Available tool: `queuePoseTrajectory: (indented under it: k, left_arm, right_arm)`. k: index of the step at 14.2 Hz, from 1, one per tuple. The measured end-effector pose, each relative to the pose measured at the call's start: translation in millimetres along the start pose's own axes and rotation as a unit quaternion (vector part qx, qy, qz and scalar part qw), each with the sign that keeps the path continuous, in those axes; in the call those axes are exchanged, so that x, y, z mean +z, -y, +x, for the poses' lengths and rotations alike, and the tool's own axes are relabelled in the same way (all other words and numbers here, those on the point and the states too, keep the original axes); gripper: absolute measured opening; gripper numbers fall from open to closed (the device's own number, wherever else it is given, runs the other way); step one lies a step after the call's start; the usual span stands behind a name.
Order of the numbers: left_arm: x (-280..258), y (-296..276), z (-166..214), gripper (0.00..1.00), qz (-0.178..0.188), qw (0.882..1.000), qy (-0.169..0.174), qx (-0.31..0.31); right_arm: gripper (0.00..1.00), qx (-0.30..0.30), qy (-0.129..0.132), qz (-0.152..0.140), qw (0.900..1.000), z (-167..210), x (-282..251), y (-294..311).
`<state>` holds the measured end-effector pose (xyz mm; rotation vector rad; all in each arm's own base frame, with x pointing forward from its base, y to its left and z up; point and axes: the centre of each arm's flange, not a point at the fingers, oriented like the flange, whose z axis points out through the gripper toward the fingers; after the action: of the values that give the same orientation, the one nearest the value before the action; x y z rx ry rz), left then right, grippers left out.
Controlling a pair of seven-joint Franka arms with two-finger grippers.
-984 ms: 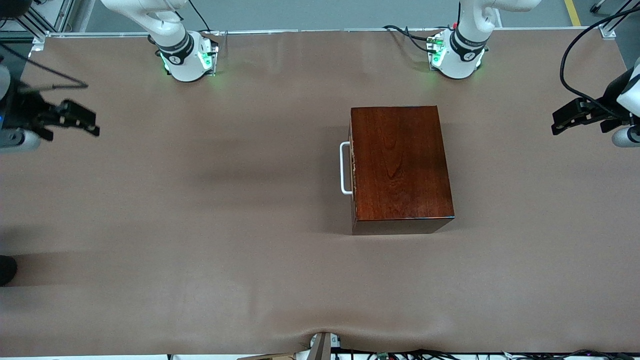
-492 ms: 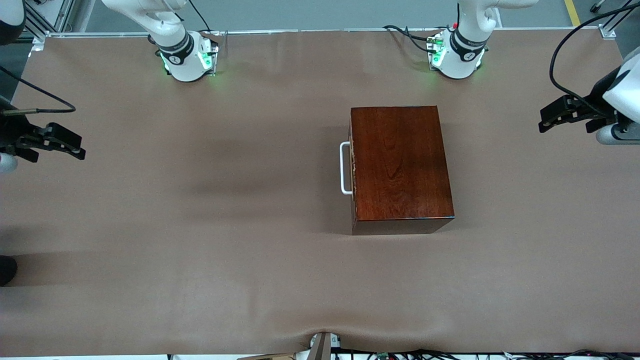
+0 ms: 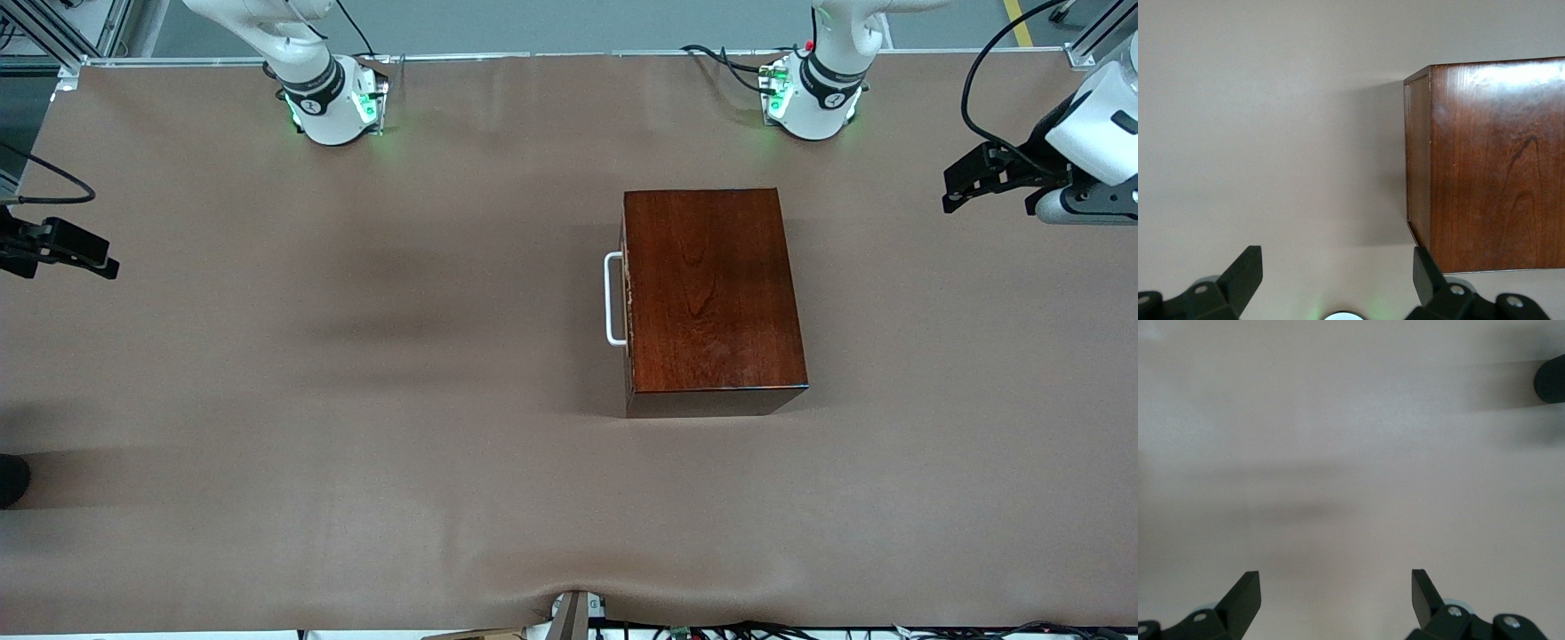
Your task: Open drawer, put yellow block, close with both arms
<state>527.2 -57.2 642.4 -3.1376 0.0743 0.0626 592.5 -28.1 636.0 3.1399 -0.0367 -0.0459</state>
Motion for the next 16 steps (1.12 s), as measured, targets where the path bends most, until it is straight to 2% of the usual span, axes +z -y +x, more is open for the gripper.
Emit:
queuePoseTrajectory:
  k: [6, 16]
  left_arm:
    - [-3, -8, -2, 1.0, 0.011, 1.0, -0.004, 0.009]
    - [-13, -10, 1, 1.0, 0.011, 1.0, -0.019, 0.011]
  right_arm:
    - [1.0, 0.003, -0.015, -0.001, 1.0, -1, -13, -2]
    - [1.0, 0.004, -0.014, 0.0, 1.0, -2, -14, -1]
